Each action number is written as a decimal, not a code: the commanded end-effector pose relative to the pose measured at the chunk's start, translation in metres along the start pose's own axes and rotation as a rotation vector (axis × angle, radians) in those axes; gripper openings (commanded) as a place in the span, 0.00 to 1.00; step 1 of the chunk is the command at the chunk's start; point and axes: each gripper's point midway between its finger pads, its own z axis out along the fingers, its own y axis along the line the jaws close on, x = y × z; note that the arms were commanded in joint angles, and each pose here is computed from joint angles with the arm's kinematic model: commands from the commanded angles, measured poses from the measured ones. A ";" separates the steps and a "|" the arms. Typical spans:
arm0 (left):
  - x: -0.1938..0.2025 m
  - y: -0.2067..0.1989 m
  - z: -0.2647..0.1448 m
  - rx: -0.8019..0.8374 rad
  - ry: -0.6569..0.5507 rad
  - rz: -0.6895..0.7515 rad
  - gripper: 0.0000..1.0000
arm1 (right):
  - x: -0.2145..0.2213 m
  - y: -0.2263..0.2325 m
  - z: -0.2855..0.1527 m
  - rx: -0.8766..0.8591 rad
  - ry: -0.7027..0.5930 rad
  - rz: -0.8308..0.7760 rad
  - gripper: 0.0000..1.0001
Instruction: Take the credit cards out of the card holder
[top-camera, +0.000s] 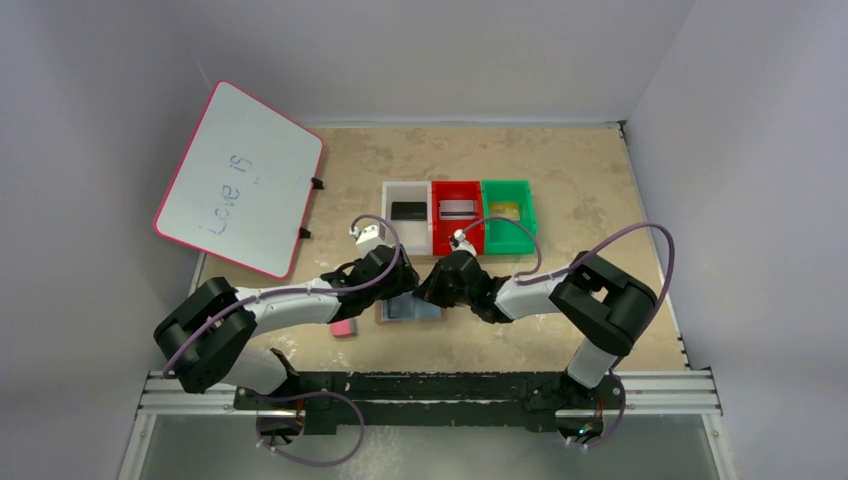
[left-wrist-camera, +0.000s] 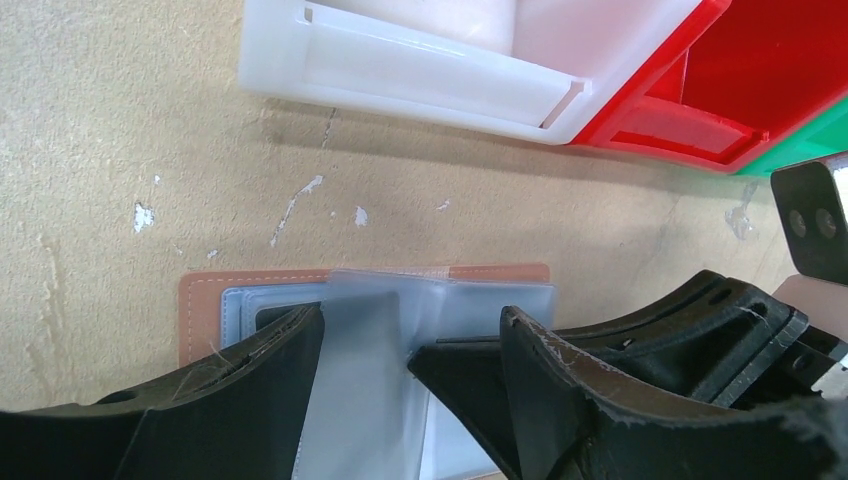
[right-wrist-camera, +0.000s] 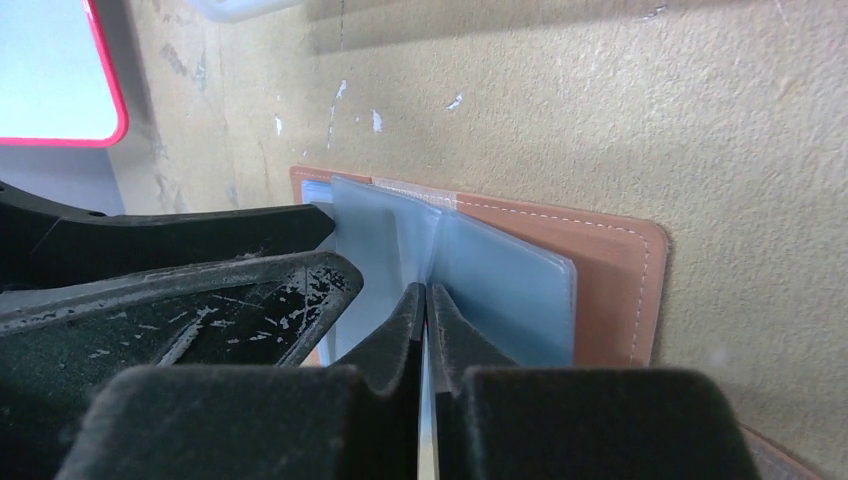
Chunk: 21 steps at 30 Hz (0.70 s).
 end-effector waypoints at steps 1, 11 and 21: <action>0.018 0.012 -0.003 -0.023 0.062 0.015 0.66 | 0.022 -0.079 -0.007 0.286 0.062 -0.053 0.00; 0.010 0.012 -0.008 -0.029 0.037 0.007 0.66 | 0.031 -0.103 -0.004 0.330 0.087 0.028 0.00; 0.011 0.026 -0.003 -0.104 0.024 -0.012 0.67 | 0.037 -0.121 -0.006 0.295 0.121 0.109 0.00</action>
